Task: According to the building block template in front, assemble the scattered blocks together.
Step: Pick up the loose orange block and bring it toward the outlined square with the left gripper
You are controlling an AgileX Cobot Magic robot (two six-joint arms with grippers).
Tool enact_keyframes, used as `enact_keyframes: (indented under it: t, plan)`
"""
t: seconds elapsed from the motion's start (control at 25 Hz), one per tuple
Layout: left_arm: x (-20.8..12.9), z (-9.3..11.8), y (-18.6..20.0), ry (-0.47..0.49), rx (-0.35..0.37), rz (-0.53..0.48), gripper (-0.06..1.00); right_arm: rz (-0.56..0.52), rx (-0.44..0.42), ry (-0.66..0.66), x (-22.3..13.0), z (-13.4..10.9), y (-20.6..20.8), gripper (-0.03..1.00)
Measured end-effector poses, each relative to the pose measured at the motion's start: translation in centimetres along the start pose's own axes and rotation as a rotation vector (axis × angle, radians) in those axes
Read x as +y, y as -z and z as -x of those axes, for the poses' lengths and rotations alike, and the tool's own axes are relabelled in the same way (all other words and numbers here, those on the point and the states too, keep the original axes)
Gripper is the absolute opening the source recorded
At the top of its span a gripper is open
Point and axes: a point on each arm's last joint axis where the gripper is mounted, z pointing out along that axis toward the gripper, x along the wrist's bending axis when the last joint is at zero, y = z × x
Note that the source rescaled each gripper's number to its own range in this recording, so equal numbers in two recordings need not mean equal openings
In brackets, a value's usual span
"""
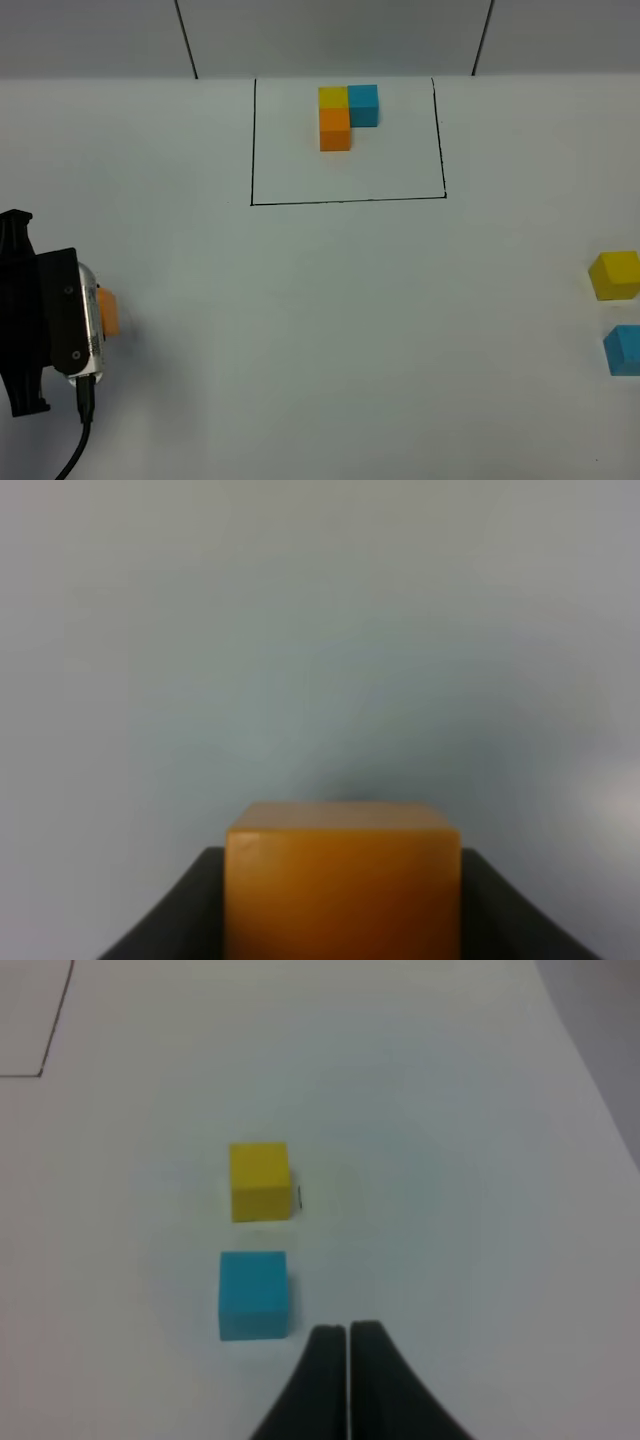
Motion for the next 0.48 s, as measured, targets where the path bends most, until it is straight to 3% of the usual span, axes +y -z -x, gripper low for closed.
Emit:
enact_keyframes:
  t: [0.2,0.48]
  plan:
    - [0.3,0.1,0.0,-0.078,-0.010,0.011,0.67,0.000,0.000,0.000,0.0,0.0,0.0,0.01]
    - [1.4,0.1,-0.2,-0.031,0.019,0.066,0.67,0.000,0.000,0.000,0.0,0.0,0.0,0.01]
